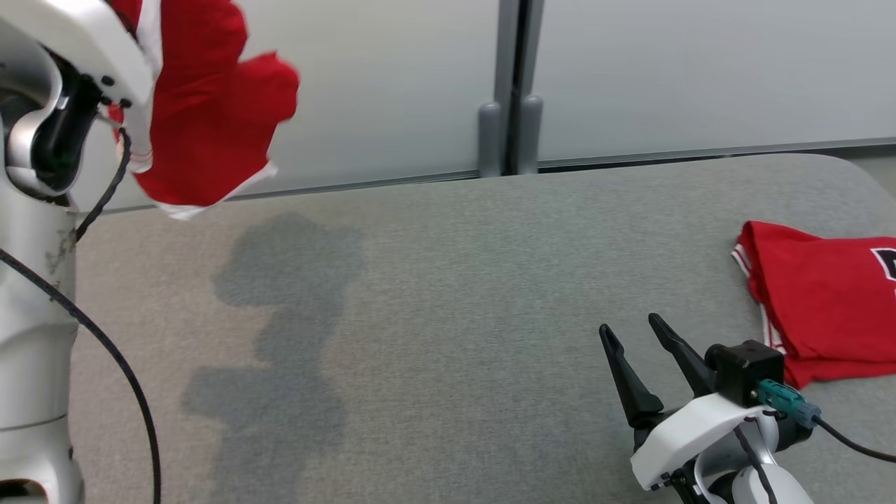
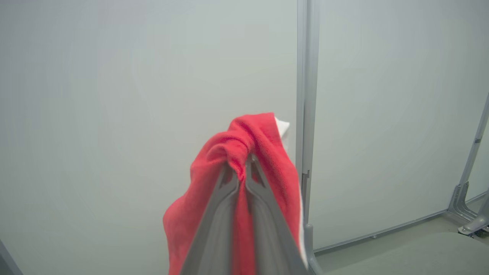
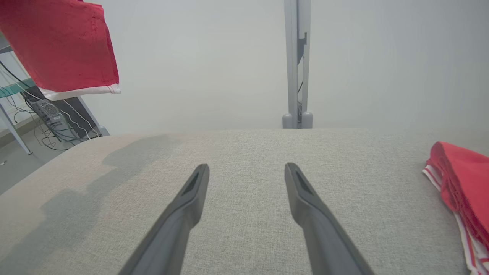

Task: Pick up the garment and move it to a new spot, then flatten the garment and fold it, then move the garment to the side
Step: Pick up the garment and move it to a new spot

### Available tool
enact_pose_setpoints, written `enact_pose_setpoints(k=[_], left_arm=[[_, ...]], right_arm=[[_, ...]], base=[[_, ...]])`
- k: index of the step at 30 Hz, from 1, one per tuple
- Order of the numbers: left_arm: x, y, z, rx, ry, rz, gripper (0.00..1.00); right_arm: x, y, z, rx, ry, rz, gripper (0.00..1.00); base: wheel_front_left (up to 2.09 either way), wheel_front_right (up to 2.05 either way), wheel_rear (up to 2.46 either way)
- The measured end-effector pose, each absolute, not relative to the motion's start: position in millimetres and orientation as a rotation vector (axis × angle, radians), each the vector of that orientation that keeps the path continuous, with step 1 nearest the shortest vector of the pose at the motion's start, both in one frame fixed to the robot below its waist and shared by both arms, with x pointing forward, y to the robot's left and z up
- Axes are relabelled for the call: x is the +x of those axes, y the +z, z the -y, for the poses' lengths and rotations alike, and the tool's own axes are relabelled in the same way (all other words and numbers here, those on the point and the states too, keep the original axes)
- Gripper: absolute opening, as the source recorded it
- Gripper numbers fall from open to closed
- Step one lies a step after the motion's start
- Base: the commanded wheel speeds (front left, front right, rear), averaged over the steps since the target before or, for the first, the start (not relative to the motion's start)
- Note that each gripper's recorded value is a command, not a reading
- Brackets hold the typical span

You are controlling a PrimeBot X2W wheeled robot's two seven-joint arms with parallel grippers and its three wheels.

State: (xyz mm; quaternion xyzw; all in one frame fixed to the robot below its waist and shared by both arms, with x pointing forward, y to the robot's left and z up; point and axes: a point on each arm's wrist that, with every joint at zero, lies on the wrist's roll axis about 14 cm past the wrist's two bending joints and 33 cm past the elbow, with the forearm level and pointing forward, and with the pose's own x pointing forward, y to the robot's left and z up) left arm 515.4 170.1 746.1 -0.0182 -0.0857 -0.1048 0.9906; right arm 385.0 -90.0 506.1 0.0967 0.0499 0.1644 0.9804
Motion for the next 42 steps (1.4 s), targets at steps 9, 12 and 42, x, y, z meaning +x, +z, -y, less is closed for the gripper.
enact_pose_setpoints(k=[9,12,42], left_arm=[[484.0,768.1,-31.1,0.0,-0.555,0.255,0.0],[477.0,758.2,2.3,-0.013,-0.629,0.246,0.0],[438.3,476.3,-1.5,-0.216,-0.453,-0.182,1.0]], right_arm=[[368.7,511.8,134.1,0.2,0.2,-0.071,1.0],[363.8,513.0,145.9,0.203,0.164,-0.064,1.0],[371.3,491.5,167.2,0.21,0.092,-0.11,1.0]], base=[[0.0,0.0,0.0],[0.0,0.0,0.0],[0.0,0.0,0.0]])
